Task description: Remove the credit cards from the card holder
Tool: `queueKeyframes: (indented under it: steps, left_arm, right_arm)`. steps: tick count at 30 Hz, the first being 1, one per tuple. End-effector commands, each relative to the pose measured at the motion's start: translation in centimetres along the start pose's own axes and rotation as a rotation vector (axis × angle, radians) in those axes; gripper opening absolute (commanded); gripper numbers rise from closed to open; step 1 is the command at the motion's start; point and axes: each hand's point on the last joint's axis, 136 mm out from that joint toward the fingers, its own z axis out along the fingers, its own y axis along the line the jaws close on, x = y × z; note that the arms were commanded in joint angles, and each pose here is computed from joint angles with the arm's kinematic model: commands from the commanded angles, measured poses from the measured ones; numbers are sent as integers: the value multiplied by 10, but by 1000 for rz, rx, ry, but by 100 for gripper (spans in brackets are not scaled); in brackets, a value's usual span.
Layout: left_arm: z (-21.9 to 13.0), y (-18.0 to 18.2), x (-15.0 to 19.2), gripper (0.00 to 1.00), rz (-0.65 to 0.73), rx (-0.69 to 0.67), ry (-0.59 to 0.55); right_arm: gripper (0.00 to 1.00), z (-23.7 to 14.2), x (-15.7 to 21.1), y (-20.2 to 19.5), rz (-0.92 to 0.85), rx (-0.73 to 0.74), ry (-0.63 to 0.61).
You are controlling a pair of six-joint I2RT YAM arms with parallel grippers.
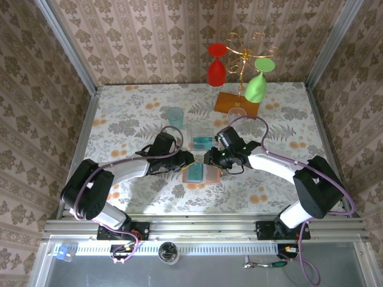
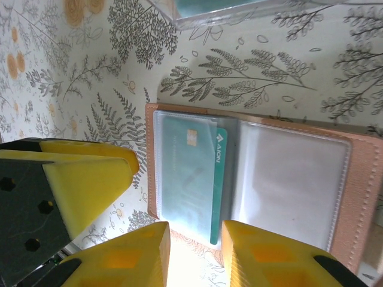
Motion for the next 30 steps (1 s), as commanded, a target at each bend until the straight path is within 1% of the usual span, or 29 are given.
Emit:
queueKeyframes:
  steps: [1,6,12,21,30]
  left_arm:
    - [-6,10,5,32,14,-15,10]
    - [-3,20,9,23,9,-26,26]
    - [6,28,12,19,-6,-26,43]
    - [14,41,19,19,-27,-45,77]
    - [14,43,19,19,-34,-53,73]
  right_arm:
    - [29,7,-2,10,5,-7,1]
    - [29,17,7,11,8,-7,26]
    - [29,28,17,11,12,-14,58]
    - [29,40,25,8,20,-22,101]
    - [29,42,27,4,-10,8,122]
